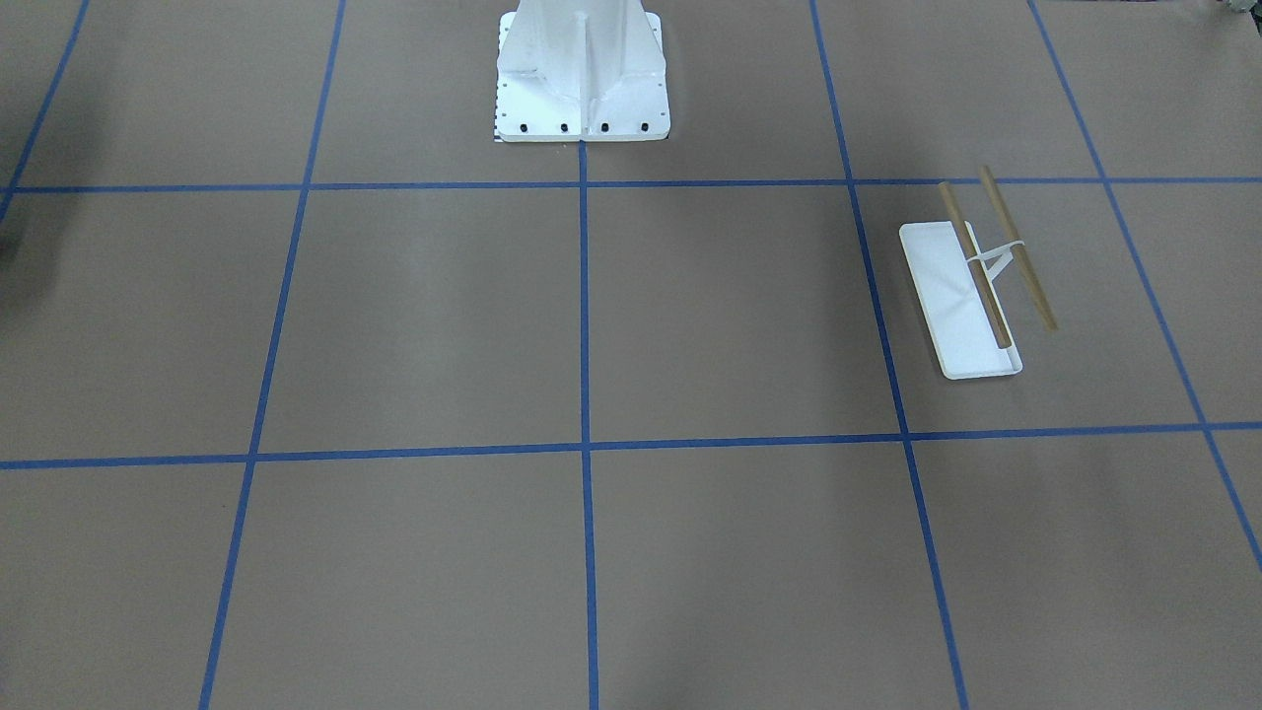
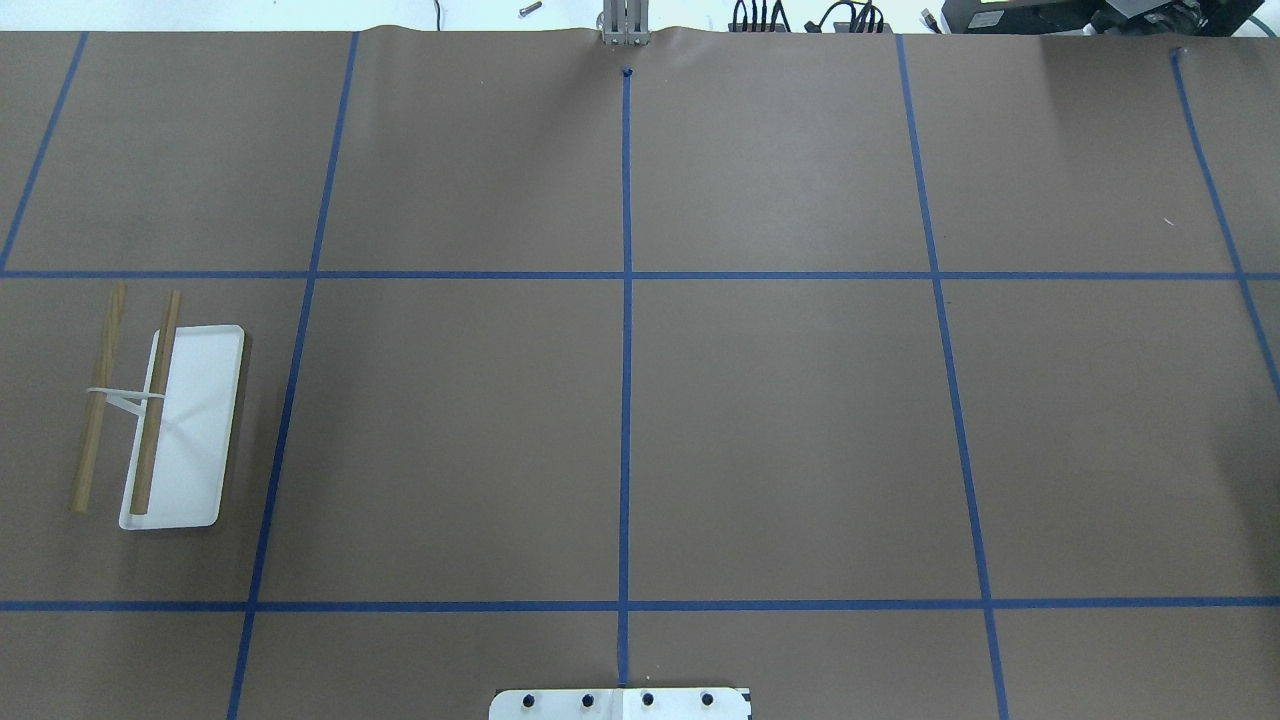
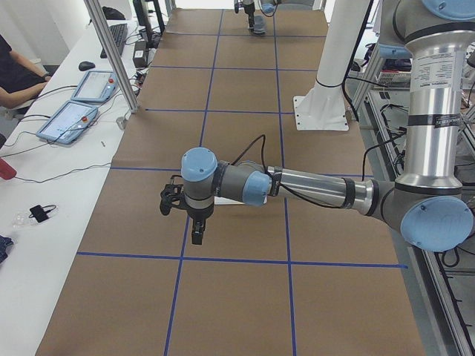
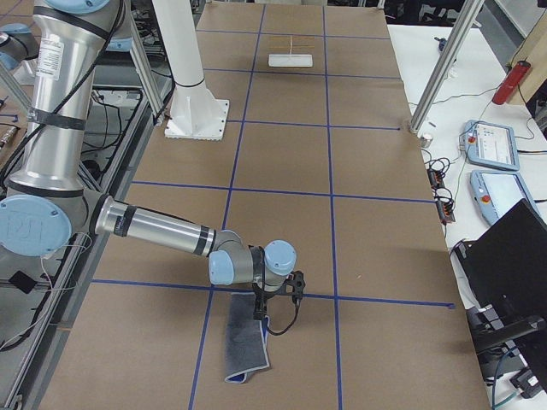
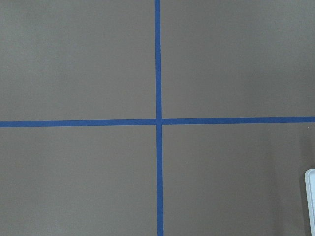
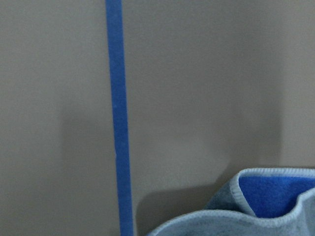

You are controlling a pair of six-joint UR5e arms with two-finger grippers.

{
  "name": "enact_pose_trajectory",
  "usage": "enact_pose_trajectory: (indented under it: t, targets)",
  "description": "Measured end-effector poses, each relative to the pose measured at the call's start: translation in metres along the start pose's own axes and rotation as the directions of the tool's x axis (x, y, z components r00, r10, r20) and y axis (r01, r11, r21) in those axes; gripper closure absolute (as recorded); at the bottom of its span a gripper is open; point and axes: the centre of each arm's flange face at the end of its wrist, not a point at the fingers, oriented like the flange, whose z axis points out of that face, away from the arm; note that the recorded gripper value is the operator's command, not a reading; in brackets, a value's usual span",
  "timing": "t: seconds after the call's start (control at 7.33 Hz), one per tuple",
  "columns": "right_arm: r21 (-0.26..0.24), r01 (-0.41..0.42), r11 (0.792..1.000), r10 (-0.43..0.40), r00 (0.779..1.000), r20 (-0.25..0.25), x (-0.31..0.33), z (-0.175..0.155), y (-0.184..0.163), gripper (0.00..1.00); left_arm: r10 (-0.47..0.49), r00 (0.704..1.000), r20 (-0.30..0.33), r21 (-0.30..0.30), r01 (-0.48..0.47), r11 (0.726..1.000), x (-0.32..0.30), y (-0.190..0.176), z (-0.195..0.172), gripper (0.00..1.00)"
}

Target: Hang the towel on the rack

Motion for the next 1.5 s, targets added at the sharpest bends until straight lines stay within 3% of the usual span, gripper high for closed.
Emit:
enact_pose_trajectory:
  t: [0.27, 0.55, 0.68, 0.82, 0.95, 1.5]
  targets:
    - [0.001, 0.003, 1.0, -0.003, 1.0, -0.008, 0.0015, 0.0015, 0.0003, 0.23, 0.0, 1.0, 0.0, 0.0, 0.0, 1.0, -0.0003, 0.0, 0.0003, 0.01]
    - [0.006, 0.007, 1.0, -0.007, 1.0, -0.017, 0.0015, 0.0012, -0.0011, 0.33, 0.0, 1.0, 0.0, 0.0, 0.0, 1.0, -0.0002, 0.0001, 0.0002, 0.01]
    - [0.009, 0.01, 1.0, -0.01, 1.0, -0.026, 0.0015, 0.0008, -0.0022, 0.56, 0.001, 1.0, -0.011, -0.002, -0.001, 1.0, 0.0011, 0.0002, 0.0, 0.01]
    - [0.012, 0.012, 1.0, -0.011, 0.999, -0.03, 0.0013, 0.0005, -0.0027, 0.87, 0.001, 1.0, -0.032, -0.005, -0.001, 1.0, 0.0031, 0.0006, 0.0, 0.01]
    - [0.014, 0.012, 1.0, -0.012, 0.999, -0.03, 0.0008, 0.0001, -0.0031, 0.97, 0.001, 0.999, -0.047, -0.007, -0.001, 1.0, 0.0046, 0.0008, -0.0004, 0.01]
    - [0.013, 0.014, 1.0, -0.014, 1.0, -0.022, -0.0007, -0.0003, -0.0033, 0.97, 0.004, 0.998, -0.058, -0.005, -0.004, 1.0, 0.0073, -0.0003, -0.0028, 0.01]
